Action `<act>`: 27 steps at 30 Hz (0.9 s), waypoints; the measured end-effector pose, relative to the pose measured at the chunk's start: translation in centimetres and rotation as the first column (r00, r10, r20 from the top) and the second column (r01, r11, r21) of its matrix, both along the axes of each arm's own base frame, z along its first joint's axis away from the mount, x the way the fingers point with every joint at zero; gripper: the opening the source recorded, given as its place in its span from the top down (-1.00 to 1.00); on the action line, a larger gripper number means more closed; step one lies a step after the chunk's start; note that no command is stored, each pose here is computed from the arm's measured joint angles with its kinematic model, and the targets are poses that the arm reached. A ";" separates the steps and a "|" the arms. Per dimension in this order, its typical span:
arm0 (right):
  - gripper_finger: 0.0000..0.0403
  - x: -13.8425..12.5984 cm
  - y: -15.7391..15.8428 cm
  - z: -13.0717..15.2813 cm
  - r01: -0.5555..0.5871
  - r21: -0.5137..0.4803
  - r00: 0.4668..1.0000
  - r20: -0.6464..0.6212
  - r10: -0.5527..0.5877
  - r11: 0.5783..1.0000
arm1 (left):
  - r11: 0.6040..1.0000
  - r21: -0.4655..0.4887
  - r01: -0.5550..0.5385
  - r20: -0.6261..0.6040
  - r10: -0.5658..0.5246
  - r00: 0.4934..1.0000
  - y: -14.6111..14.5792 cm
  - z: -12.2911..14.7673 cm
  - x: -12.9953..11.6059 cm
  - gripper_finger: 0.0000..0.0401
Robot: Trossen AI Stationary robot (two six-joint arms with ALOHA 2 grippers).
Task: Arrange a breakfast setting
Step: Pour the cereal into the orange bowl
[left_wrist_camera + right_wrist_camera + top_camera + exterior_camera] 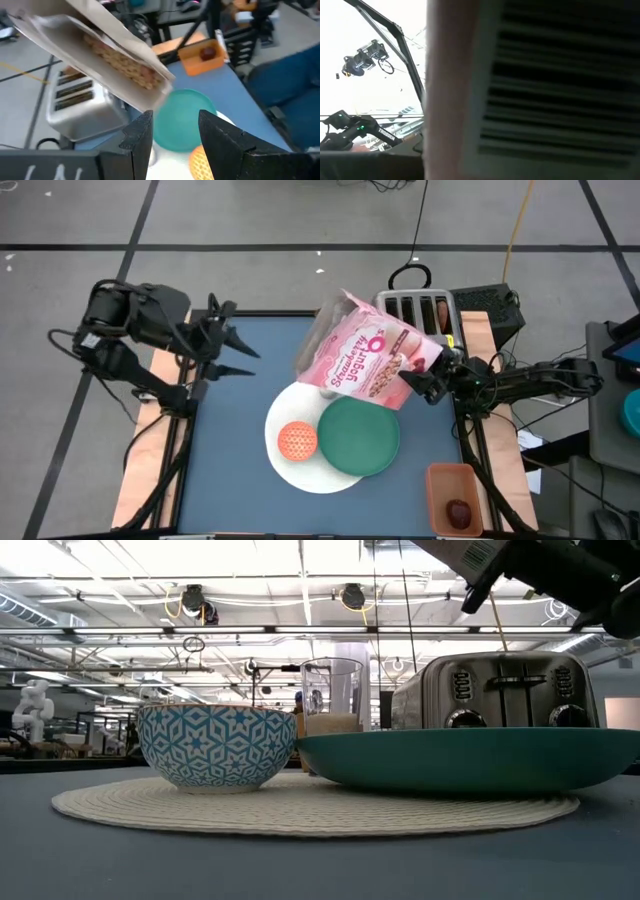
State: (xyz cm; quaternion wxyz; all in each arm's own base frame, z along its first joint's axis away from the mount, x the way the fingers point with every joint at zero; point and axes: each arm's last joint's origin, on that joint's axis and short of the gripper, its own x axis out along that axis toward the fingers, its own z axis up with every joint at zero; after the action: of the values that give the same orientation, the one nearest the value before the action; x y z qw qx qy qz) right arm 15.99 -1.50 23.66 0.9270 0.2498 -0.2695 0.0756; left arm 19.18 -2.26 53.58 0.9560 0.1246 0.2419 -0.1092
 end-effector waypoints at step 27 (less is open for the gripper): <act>-0.26 0.0 0.1 -0.2 -0.002 -0.063 0.999 -0.053 -0.001 0.998 | 0.960 -0.217 -0.176 0.378 0.248 0.892 3.1 -21.4 -4.9 0.19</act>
State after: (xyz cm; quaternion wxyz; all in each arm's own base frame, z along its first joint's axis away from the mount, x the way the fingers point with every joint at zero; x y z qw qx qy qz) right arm 15.97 -1.40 23.46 0.9412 0.2223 -0.2422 0.0776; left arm 14.30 0.84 32.19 0.9986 0.0318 0.0419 0.0029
